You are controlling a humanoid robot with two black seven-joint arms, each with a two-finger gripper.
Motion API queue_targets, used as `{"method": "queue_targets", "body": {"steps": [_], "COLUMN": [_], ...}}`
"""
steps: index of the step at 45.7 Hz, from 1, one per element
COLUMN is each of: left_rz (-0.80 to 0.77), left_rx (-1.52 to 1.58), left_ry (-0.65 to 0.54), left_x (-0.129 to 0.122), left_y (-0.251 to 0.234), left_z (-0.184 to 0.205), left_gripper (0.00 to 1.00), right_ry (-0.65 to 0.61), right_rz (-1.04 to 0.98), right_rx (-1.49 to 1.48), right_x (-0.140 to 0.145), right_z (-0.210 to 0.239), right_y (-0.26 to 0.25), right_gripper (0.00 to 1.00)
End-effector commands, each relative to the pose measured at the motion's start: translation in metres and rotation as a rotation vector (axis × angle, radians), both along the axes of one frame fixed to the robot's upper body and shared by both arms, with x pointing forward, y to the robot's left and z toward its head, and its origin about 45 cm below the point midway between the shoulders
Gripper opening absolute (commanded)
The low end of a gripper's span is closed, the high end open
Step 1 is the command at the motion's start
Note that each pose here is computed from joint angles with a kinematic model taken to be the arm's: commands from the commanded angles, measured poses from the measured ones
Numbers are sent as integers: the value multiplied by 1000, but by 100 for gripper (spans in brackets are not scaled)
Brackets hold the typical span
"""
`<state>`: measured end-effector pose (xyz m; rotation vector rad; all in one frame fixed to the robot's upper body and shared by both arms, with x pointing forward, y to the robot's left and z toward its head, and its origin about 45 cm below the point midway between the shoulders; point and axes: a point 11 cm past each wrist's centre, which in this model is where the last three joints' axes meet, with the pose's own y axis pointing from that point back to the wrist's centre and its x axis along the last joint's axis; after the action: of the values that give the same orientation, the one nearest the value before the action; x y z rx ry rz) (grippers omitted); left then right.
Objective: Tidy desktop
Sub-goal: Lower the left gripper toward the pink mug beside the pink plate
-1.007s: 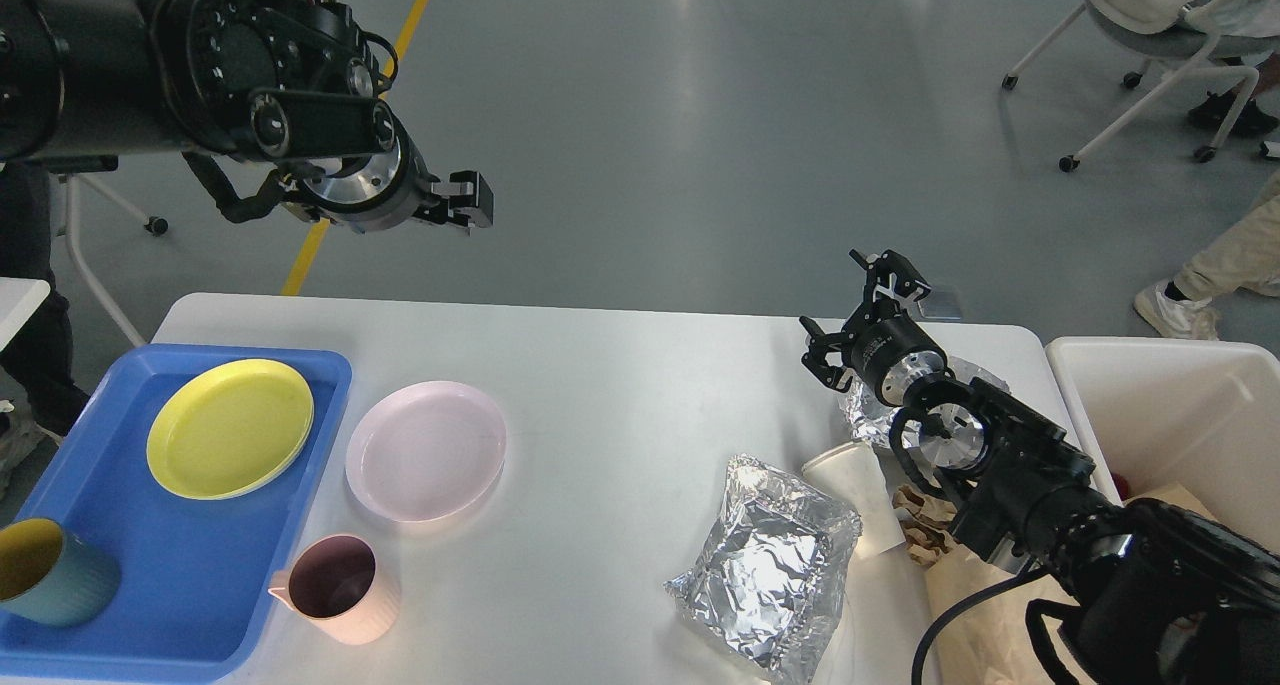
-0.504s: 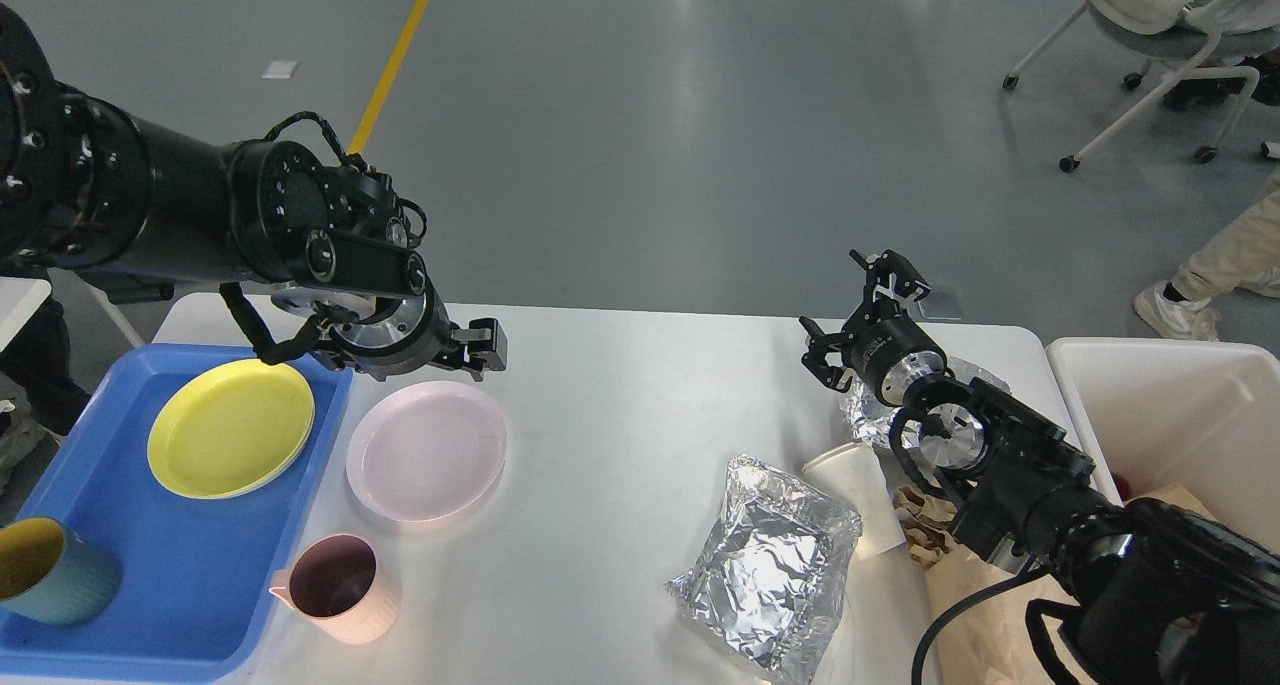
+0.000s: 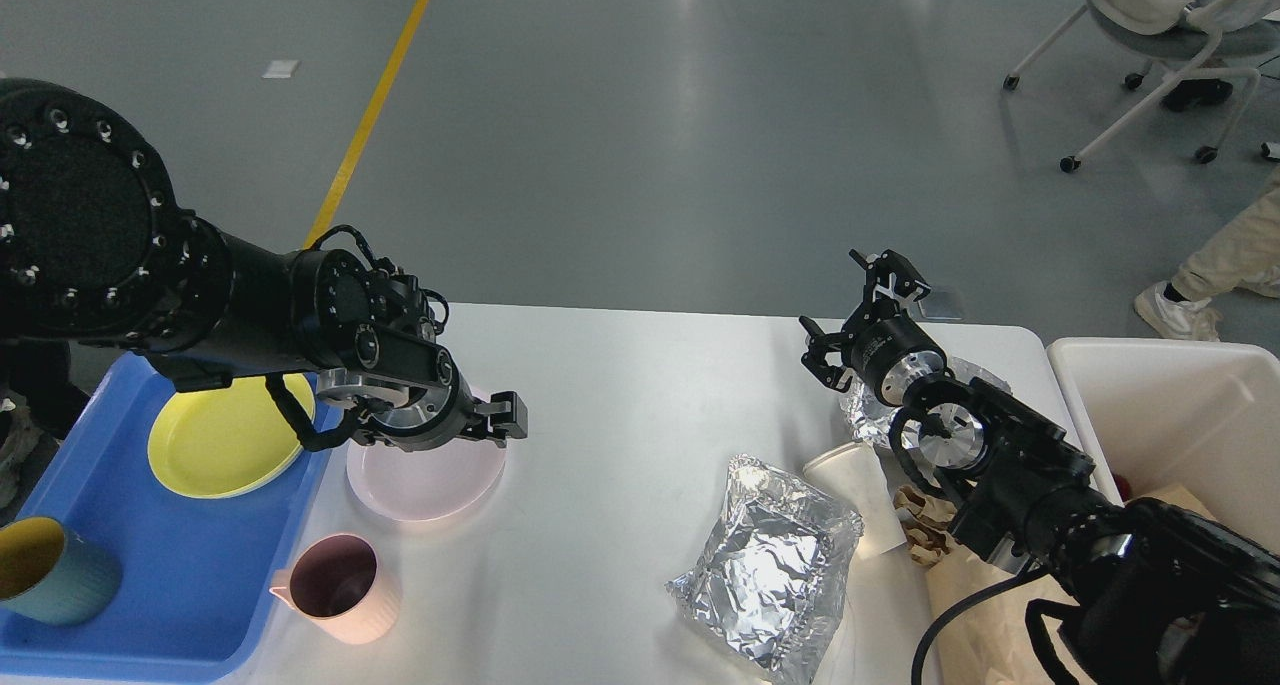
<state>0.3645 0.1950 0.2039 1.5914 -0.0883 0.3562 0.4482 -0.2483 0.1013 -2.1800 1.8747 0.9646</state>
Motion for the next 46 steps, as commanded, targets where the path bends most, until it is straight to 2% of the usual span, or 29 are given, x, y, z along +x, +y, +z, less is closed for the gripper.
{"method": "queue_targets", "body": {"steps": [1,19,46], "left_rz": [-45,-113,-126], "left_rx": [-66,-70,-100], "left_ry": [17,-27,-99], "left_x": [-5,3,20], "left_y": [-20,-40,-51], "left_z": [-6,5,30], "left_gripper": [96,96,96], "right_ry": [0,0,0], "right_rz": [1,0,0], "right_rx": [1,0,0], "right_x": [0,0,0], "right_z": [0,0,0], "right_y": [1,0,0], "right_gripper": [100,100,100]}}
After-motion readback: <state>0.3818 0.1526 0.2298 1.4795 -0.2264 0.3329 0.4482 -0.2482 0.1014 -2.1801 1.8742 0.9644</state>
